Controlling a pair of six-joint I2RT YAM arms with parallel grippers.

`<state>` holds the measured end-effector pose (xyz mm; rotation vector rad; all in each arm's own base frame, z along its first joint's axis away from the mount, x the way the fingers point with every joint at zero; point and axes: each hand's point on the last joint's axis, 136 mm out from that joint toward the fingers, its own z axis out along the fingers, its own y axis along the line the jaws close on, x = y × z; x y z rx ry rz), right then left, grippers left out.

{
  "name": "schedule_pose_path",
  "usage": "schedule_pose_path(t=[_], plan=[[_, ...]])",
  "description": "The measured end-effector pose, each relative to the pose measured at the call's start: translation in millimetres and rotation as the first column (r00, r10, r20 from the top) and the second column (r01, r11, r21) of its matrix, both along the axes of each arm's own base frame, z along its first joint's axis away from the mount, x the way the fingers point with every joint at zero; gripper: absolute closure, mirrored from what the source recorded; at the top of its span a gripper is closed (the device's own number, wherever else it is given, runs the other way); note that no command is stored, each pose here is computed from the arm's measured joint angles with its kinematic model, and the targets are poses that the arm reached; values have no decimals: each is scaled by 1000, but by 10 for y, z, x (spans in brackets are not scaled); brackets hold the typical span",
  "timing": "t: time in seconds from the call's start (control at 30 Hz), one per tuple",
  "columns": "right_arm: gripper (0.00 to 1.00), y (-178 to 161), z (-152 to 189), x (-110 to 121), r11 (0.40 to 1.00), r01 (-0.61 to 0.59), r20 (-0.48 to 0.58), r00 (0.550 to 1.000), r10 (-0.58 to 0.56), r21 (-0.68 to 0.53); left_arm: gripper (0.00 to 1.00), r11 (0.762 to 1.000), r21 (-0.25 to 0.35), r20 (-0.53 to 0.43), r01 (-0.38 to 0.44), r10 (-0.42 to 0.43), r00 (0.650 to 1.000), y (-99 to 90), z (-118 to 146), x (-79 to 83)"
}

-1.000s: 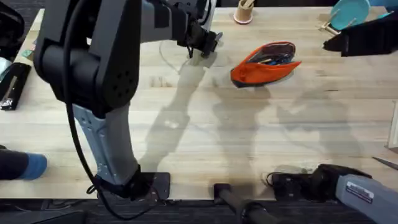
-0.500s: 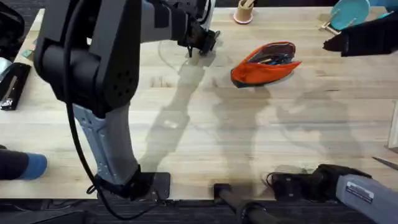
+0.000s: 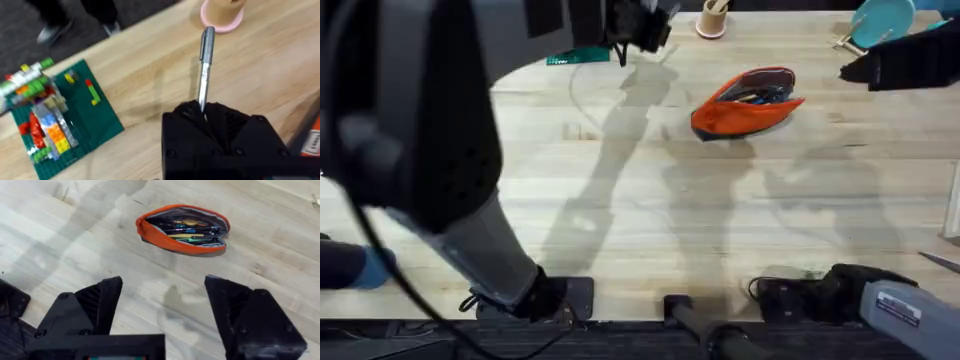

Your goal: Unzip the bag, pick up the pens from the table one at a time and place them inside, then zip the bag closed.

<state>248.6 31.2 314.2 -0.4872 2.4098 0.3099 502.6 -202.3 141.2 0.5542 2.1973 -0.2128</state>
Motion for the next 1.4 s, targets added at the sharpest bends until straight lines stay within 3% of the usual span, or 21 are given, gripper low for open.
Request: schedule_pose_path(t=[0.23, 0.4, 0.53, 0.57, 0.83, 1.07, 1.4], plan=[[4, 0, 0, 0, 1000, 0, 0, 1000, 0, 0, 960, 998, -45, 38, 40, -38, 999, -54, 353, -105], [5, 0, 0, 0, 1000, 0, 0, 1000, 0, 0, 961, 996, -20, 34, 87, -86, 996, -128, 421, -237], [5, -1, 0, 0, 1000, 0, 0, 1000, 0, 0, 961, 986, 8, 47, 164, -164, 985, -331, 483, -384], [4, 0, 0, 0, 1000, 0, 0, 1000, 0, 0, 961, 976, 15, 65, 215, -216, 974, -508, 546, -491], [5, -81, 84, -112, 997, 37, 48, 998, -34, -60, 961, 946, -5, 80, 325, -323, 943, -860, 638, -730], [5, -157, 193, -297, 990, 100, 100, 991, -89, -104, 961, 896, -60, 78, 439, -434, 897, -1182, 673, -974], [5, -225, 193, -343, 982, 132, 104, 987, -119, -137, 959, 789, -126, 92, 601, -594, 799, -1564, 740, -1355]])
